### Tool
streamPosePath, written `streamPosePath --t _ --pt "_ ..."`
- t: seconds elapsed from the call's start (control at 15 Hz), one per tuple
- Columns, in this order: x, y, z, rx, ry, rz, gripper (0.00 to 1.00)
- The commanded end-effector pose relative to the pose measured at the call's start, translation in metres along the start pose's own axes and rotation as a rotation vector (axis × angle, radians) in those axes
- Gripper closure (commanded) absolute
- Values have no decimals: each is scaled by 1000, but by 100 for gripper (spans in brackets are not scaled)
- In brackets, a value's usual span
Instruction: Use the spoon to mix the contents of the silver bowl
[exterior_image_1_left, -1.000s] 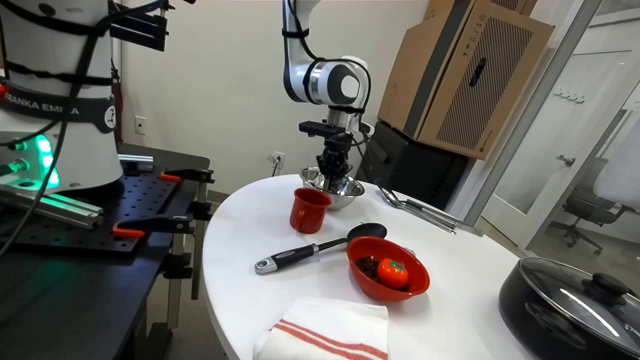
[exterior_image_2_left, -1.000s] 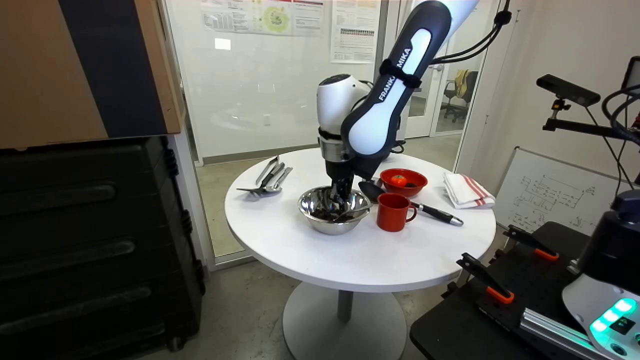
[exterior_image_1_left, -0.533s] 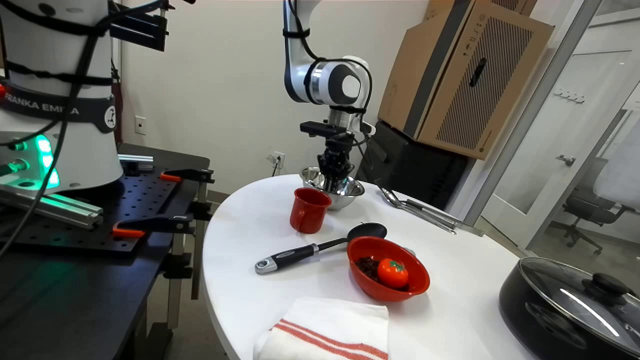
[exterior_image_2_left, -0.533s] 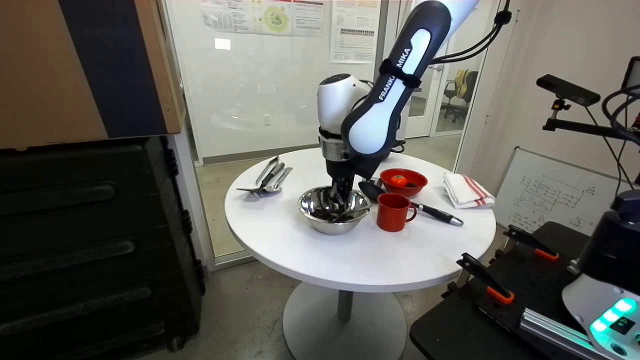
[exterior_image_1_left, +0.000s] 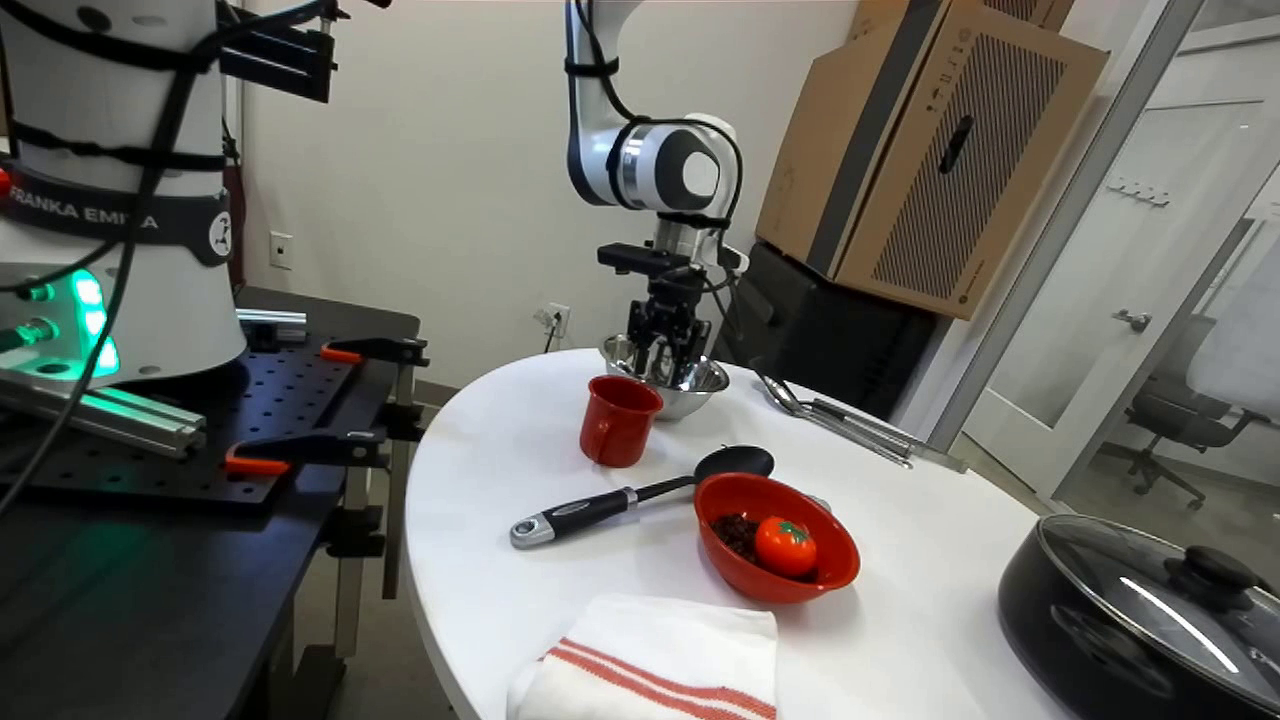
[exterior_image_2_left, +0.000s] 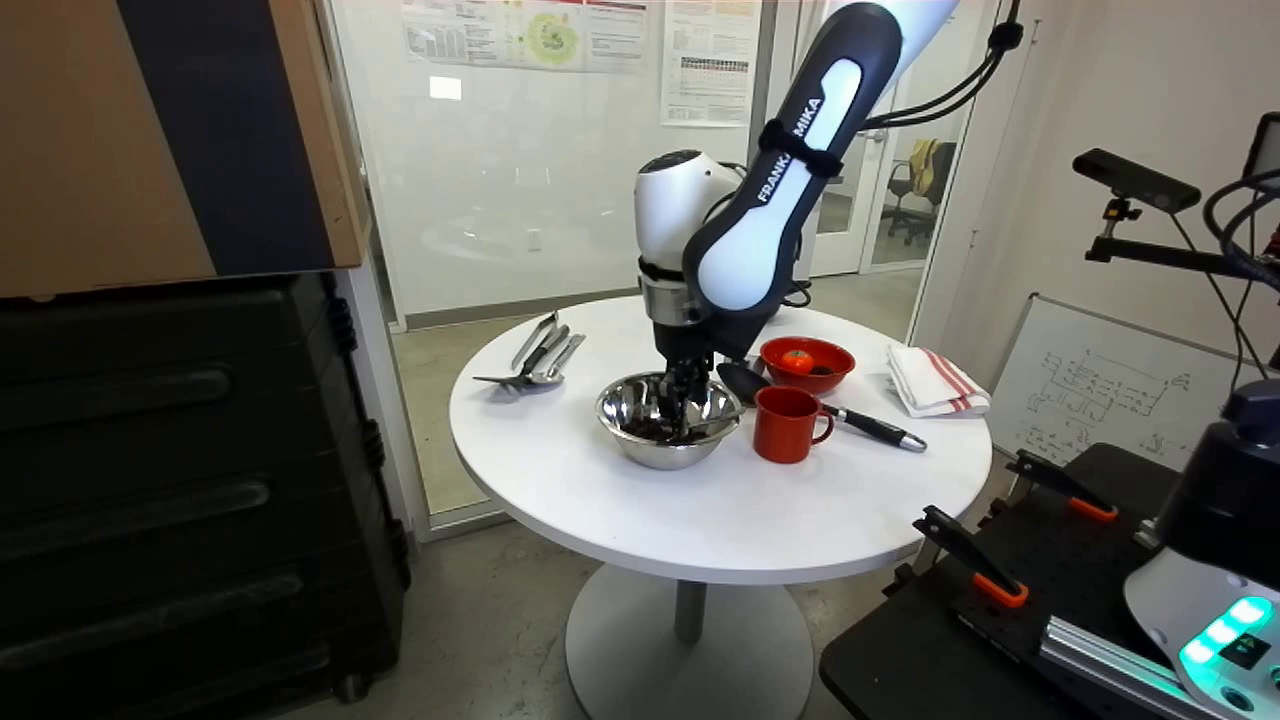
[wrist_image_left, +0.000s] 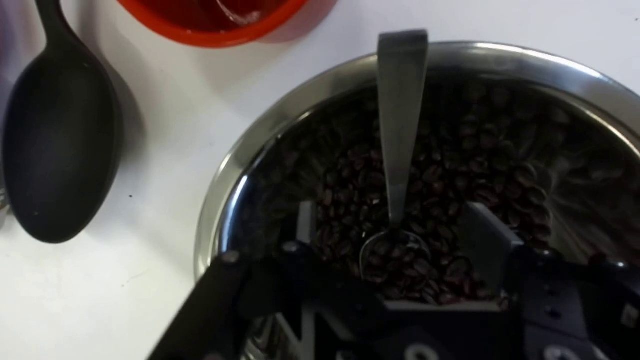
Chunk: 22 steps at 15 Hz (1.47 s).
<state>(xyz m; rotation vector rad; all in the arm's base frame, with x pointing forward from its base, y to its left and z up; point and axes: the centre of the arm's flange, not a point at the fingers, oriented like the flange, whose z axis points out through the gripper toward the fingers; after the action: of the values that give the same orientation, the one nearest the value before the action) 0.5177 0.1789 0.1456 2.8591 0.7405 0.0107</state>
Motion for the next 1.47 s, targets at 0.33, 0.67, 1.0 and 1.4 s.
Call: streamPosePath --t 0.33,0.67,1.0,1.4 --pt "-5 -9 3 -5 -61 30 37" --pt "-8 -8 4 -11 -86 38 77" --pt "-9 -8 3 -11 -91 45 100" --pt "-9 -7 1 -8 -87 50 97"
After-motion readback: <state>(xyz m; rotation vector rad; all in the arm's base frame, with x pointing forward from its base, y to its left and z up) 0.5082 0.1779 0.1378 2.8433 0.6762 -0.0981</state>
